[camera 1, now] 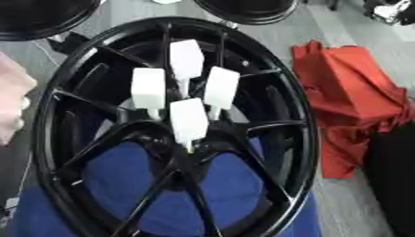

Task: Pull the pin out of the wheel hub.

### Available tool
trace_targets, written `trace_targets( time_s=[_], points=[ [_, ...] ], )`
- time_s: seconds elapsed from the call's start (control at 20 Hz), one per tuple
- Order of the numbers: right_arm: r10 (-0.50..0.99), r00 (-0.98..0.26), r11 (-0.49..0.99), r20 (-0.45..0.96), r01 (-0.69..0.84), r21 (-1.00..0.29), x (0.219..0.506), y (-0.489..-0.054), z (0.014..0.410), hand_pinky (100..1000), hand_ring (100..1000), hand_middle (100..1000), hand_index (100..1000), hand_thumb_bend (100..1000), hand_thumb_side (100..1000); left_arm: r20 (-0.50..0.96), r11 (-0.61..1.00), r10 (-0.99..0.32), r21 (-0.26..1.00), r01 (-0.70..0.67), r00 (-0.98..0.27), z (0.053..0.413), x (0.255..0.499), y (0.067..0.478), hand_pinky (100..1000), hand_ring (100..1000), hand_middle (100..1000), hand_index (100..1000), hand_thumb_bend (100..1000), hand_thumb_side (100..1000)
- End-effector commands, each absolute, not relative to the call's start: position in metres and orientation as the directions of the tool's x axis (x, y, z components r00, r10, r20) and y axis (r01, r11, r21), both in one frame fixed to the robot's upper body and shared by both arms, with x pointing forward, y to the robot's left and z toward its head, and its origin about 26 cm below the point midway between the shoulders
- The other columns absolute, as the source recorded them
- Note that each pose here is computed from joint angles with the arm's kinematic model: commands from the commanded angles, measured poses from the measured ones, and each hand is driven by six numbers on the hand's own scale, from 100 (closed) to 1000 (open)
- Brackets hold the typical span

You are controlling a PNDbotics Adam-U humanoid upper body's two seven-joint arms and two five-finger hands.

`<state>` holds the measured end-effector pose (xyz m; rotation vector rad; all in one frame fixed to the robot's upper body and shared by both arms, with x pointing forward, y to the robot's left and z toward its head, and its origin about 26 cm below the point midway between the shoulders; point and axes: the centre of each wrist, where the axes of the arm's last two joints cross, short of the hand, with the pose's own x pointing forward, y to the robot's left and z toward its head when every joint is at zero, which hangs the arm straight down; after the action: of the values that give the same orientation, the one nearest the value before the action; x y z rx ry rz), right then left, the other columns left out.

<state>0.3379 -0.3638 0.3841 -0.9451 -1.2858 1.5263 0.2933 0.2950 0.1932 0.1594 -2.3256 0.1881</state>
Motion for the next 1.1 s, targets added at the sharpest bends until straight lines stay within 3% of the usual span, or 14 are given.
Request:
trace_targets(
  time_s=[0.05,0.45,0.85,1.1],
  points=[
    [0.943,-0.324,-0.123,-0.073,-0.136,-0.983,0.336,-0.355,0.402,928,813,772,819,100,406,0.709,0.985,-0.075,-0.057,-0.164,-0.701,0.201,0.291,0.297,836,642,625,749,130,756],
    [0.859,-0.494,-0.2,-0.134,-0.083,-0.976,0.364,-0.299,0.413,927,810,770,818,111,391,0.714,0.987,-0.072,-0.051,-0.153,-0.696,0.2,0.291,0.296,836,643,625,749,130,755],
    [0.792,-0.592,-0.264,-0.147,-0.115,-0.958,0.379,-0.278,0.398,916,805,767,814,161,377,0.712,0.988,-0.07,-0.046,-0.146,-0.699,0.202,0.292,0.295,836,642,626,749,130,755],
    [0.768,-0.631,-0.232,-0.11,-0.114,-0.966,0.382,-0.272,0.39,890,788,756,811,270,349,0.712,0.989,-0.065,-0.046,-0.139,-0.699,0.202,0.292,0.294,836,642,626,749,131,756]
  ],
)
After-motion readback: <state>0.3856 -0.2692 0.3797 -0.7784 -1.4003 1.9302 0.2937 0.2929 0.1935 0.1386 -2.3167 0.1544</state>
